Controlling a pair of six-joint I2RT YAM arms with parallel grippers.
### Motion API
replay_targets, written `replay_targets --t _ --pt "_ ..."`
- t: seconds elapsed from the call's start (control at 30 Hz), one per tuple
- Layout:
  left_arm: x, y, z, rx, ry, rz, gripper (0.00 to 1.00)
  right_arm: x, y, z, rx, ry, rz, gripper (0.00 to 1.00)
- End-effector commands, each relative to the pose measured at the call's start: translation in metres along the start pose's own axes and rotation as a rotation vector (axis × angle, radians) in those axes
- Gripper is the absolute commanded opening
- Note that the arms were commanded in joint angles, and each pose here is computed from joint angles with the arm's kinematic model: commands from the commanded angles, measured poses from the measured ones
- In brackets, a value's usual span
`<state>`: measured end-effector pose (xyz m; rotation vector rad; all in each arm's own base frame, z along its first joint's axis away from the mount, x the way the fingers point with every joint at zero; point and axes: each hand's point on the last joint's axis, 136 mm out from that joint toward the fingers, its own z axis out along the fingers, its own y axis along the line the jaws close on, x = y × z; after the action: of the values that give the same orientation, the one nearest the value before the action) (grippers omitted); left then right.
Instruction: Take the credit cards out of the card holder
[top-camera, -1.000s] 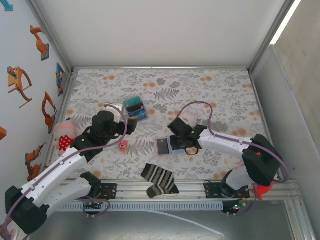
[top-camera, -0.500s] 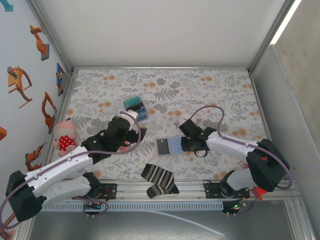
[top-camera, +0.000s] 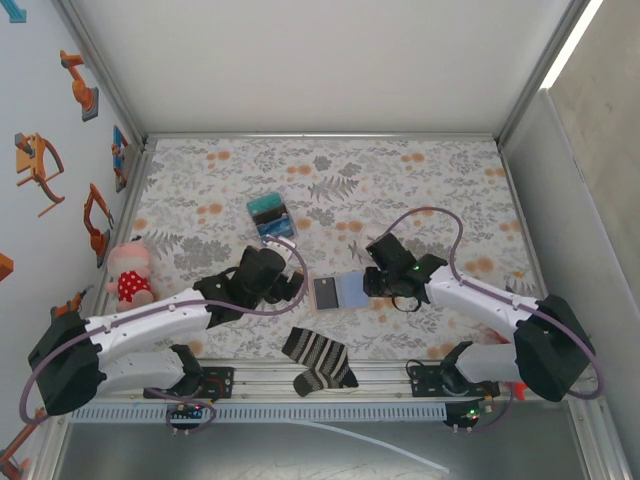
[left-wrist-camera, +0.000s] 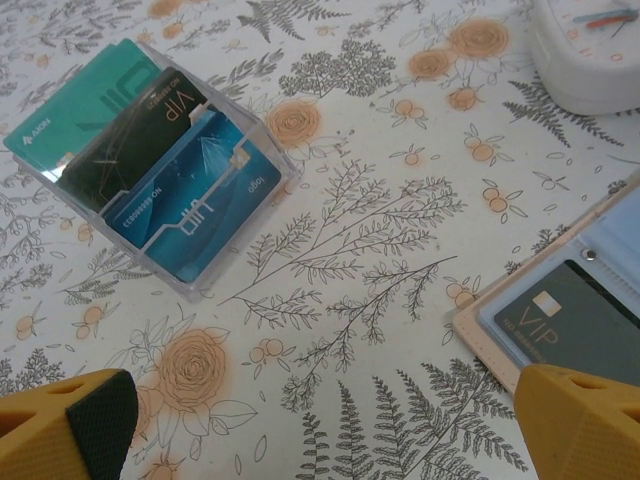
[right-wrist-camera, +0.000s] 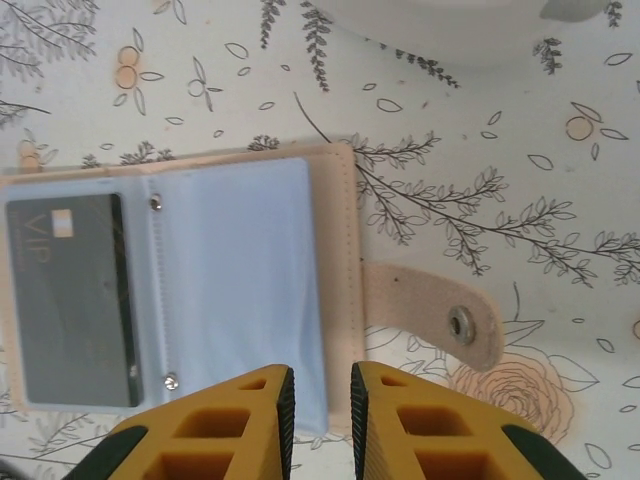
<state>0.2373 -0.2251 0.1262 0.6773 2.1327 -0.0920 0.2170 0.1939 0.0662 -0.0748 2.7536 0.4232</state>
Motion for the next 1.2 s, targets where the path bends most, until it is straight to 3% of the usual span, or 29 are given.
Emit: replay_targets --t 0.0,0.43,1.17 --pt "0.005 -0.006 0.01 0.002 0.014 -0.033 0.97 -0.014 0.021 -0.009 -0.09 -0.027 0.042 0.23" --pt "0.036 -0.033 0.047 0.06 0.134 -0.017 0.97 -0.018 0.066 0.015 -0.292 0.023 0.086 0.2" --pt "0.055 -0.045 0.067 0.048 0.211 0.047 0.97 -0.001 0.071 0.049 -0.289 0.123 0.093 0.21"
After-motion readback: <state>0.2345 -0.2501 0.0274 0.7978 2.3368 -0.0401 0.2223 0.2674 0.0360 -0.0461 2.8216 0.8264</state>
